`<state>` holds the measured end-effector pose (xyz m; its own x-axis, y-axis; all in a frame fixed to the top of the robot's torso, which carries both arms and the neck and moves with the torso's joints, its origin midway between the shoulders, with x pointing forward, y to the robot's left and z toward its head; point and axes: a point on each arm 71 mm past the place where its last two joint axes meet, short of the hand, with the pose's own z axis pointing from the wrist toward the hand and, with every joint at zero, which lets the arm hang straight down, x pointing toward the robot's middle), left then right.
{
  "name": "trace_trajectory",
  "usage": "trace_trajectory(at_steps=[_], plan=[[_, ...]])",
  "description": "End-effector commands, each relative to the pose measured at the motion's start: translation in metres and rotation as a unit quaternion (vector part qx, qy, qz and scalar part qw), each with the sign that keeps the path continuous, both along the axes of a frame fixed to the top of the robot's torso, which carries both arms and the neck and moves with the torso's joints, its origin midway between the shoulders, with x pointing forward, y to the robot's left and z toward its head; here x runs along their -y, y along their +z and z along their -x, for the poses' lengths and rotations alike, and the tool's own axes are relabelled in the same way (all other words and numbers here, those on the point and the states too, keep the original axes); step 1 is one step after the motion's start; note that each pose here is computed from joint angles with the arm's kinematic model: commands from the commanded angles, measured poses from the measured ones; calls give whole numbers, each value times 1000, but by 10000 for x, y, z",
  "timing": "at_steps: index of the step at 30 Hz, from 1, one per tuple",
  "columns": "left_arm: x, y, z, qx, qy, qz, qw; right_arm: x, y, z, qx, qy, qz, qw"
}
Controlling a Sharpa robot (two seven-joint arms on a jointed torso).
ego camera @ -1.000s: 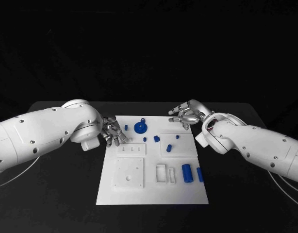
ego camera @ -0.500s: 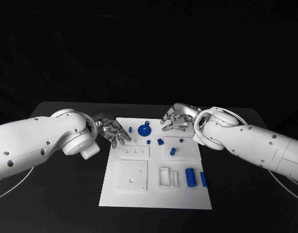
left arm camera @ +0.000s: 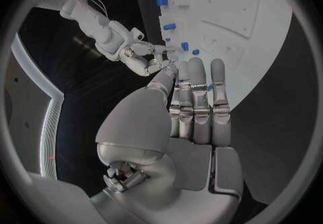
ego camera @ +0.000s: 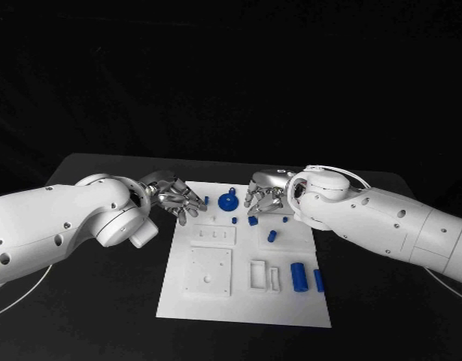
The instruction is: Assemble the parts on the task board
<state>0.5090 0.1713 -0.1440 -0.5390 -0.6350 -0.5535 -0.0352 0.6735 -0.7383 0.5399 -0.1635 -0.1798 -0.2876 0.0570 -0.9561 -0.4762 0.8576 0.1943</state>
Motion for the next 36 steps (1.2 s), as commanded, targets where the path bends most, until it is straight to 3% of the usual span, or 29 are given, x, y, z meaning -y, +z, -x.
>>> trace_trajectory(at_steps=[1,11,21,36], plan=[[16,44,-2,18,9,28,999,5,-76,2,-10,0,80,997],[6,48,-3,20,14,32,999,-12,-151,14,-8,-6,125,992],[0,42,-1,17,18,34,999,-29,-148,10,9,-12,118,993],[-17,36,0,13,23,32,999,-68,-208,25,-1,-3,110,994]])
